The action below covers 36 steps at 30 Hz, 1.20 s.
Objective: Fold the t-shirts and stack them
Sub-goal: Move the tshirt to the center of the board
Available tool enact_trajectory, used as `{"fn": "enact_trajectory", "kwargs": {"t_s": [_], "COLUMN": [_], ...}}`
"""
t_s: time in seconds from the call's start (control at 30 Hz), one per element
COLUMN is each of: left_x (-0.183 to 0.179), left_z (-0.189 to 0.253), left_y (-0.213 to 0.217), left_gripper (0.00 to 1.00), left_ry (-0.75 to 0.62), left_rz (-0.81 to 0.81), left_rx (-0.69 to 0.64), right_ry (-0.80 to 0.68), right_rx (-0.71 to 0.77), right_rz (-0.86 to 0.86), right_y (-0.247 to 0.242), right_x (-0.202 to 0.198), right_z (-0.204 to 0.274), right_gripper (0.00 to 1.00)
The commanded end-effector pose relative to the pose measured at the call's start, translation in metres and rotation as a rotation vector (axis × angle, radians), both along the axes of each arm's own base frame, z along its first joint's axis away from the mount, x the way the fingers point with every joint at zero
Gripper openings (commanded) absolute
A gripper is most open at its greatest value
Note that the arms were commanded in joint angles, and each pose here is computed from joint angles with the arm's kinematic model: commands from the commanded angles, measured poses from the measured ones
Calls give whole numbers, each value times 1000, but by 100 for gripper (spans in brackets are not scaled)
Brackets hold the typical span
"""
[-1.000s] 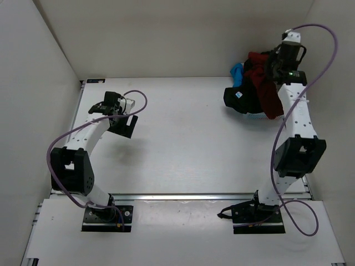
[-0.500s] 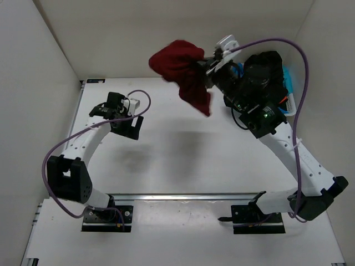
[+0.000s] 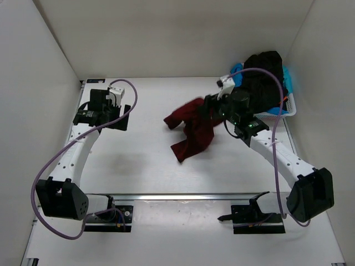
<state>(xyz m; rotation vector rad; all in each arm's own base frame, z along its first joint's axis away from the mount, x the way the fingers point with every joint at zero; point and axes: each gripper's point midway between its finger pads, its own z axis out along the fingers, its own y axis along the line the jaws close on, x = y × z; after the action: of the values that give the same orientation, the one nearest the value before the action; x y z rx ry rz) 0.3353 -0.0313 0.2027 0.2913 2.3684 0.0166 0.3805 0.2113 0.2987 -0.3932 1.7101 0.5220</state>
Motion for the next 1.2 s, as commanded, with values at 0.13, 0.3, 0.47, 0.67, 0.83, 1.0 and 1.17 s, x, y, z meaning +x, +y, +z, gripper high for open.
{"fn": "enact_trajectory", "kwargs": {"t_s": [0.13,0.3,0.47,0.67,0.83,1.0,1.17], "left_x": [-18,-48,-64,16,59,35,7], "left_z": [-22,-52,-79,-96,-88,-103,-108], "left_y": [-28,-83,-165,-200,-193,-209,-215], "left_gripper": [98,99,98,91,90,91,91], "left_ry": [68,163,232,303,247,324,399], "left_rz": [-149,-366,-575,-347,-313,-381,-451], "left_rx": [122,96,75,-158,-147,-184,-247], "right_ry": [260,299,447,522,687,726,734], "right_rx": [-40,-183,-238,-244,-261,-187,-174], "right_rz": [5,-149,-278,-337,-368,-315,-199], "right_y": [2,-25,-55,-83,-102,-98,-69], "right_x": [-26,-14,-17,-22,-31,-22,-13], "right_z": [-75,-80,-127,-155,-207,-224,-234], "right_gripper": [99,99,92,82,78,85,38]}}
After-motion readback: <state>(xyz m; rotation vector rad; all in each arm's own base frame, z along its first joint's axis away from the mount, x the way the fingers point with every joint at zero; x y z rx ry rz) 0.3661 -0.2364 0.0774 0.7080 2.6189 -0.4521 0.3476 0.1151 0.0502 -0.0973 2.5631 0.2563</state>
